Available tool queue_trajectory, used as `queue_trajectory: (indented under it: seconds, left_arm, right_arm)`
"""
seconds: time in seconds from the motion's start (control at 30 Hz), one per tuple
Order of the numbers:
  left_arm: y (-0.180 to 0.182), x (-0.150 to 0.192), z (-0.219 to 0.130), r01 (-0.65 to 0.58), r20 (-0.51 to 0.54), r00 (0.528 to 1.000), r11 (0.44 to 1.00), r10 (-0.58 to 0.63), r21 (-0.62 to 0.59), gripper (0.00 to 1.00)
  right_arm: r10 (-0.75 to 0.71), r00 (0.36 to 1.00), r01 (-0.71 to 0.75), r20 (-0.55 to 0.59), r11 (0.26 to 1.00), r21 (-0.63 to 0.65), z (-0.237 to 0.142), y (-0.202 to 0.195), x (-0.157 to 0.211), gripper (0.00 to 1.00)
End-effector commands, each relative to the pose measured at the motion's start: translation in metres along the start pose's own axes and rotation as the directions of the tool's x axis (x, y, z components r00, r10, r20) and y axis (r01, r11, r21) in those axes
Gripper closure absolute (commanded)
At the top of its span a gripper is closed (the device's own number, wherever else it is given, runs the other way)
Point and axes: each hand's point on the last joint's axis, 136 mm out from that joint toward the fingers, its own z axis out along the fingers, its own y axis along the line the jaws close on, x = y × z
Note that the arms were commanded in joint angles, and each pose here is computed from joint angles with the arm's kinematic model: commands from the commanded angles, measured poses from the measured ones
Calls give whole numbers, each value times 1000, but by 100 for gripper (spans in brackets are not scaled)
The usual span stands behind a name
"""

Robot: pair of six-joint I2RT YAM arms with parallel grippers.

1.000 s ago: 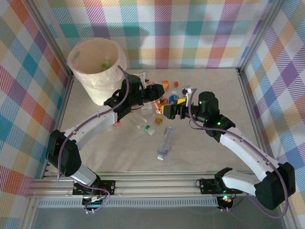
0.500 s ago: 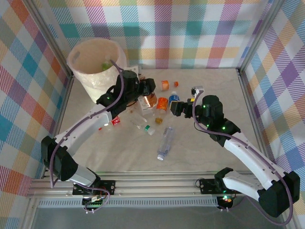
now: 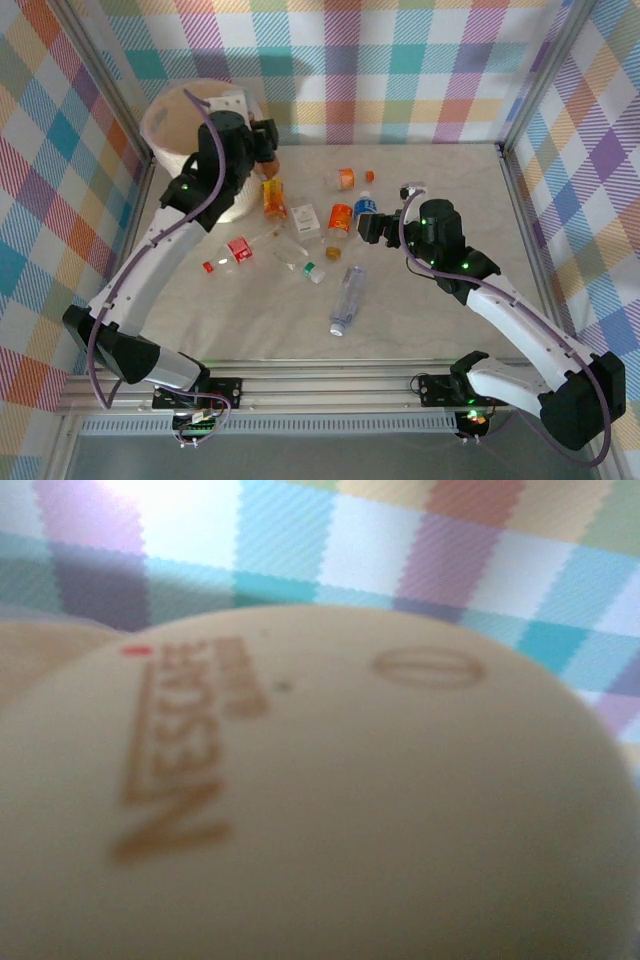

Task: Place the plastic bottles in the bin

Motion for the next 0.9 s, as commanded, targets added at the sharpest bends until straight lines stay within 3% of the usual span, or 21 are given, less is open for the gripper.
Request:
queue_trajectory:
  seconds: [0.0,0.2,0.43,0.7,0.87]
  left_arm:
    - [25,-36,6,-25,89,996,996,33,-87,53]
    - [77,-72,36,88,140,988,984,-66,-152,53]
    - [131,-74,88,280,143,955,947,-259,-159,53]
    - [174,-56,136,484,206,871,852,-446,-201,53]
    - [198,-36,166,629,260,773,751,-579,-198,53]
  right_arm:
    - [13,1000,-13,17,1000,-9,0,2,-5,0]
    - [45,999,-45,4,999,-30,2,6,-3,0]
    - [48,998,-50,-46,997,-53,1,12,1,0]
    - [83,993,-87,-87,996,-37,2,11,6,0]
    - [97,993,-97,-71,995,5,-2,4,4,0]
